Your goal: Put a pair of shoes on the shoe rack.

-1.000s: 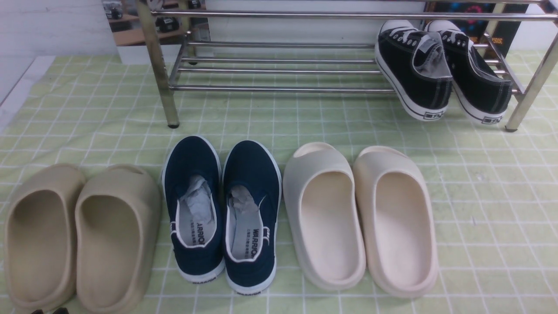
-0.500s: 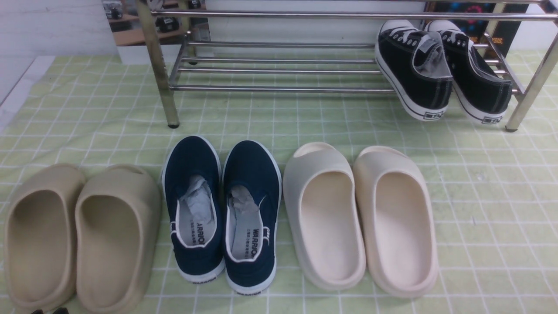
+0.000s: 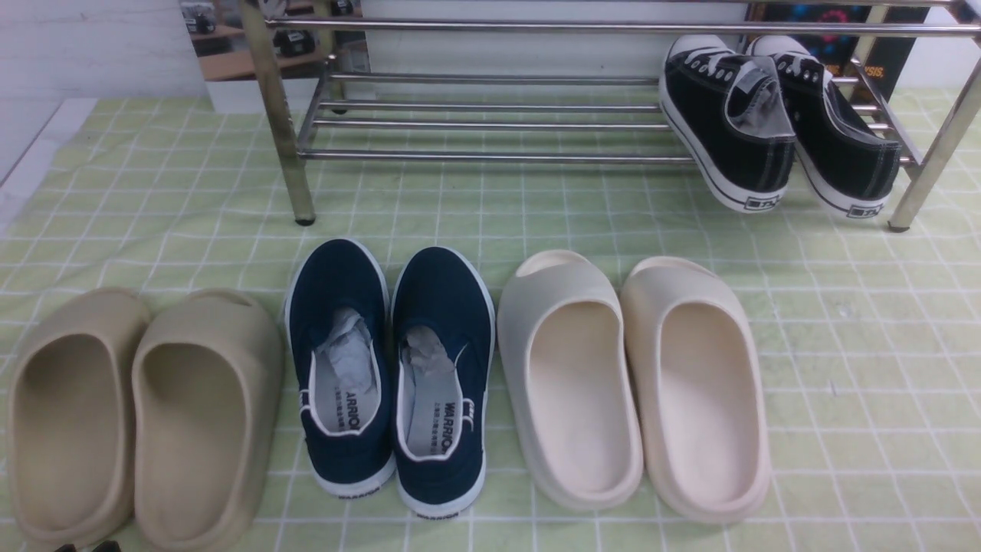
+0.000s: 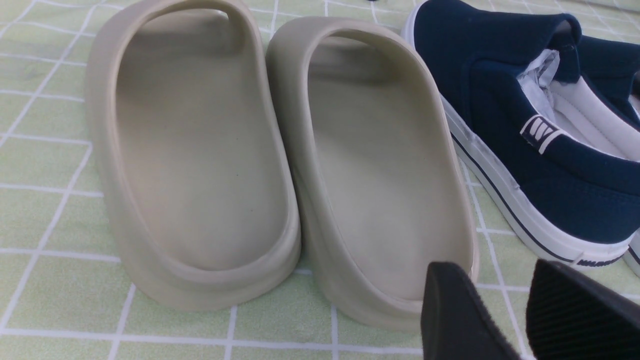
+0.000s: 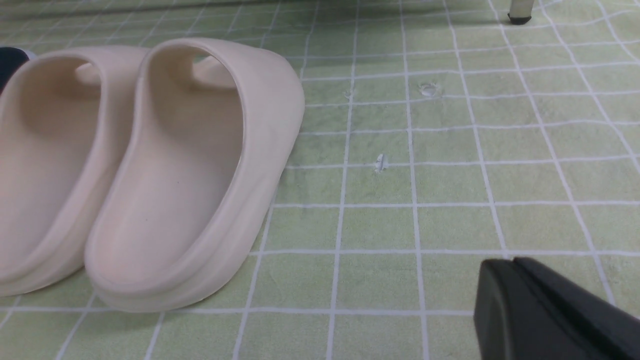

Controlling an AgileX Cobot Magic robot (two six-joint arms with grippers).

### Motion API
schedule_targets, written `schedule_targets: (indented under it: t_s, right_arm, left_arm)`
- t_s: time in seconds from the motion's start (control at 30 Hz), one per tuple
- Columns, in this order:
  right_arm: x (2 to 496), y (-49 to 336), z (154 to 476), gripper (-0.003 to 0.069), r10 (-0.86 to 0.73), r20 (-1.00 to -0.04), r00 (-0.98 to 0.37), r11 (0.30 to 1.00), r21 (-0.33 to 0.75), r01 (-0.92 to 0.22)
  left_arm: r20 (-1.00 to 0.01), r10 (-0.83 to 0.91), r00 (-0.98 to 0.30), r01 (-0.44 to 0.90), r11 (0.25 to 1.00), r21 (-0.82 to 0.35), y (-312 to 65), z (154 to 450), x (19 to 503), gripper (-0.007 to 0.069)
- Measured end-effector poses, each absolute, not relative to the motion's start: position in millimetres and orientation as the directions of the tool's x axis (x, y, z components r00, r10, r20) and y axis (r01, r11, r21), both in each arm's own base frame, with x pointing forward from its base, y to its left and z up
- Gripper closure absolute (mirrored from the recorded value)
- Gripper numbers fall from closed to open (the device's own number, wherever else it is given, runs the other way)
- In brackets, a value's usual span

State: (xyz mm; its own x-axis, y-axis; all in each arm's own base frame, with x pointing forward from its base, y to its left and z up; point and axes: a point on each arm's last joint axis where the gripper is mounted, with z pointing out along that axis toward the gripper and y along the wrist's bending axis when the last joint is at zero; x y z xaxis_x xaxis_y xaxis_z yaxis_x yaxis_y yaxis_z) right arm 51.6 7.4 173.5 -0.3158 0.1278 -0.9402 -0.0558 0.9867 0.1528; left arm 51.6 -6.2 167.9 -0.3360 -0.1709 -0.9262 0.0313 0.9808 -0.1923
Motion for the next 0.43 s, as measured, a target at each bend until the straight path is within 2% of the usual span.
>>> schedule_targets:
  t_s: [0.43]
  right_arm:
    - [51.6,7.4,173.5,0.0643,0.128,-0.94,-0.316,0.987,0.153,-0.056]
  left_arm:
    - [-0.926,-0.171,-0.336,0.031,0.981,-0.192,-6.2,167.9,51.6,0.0386]
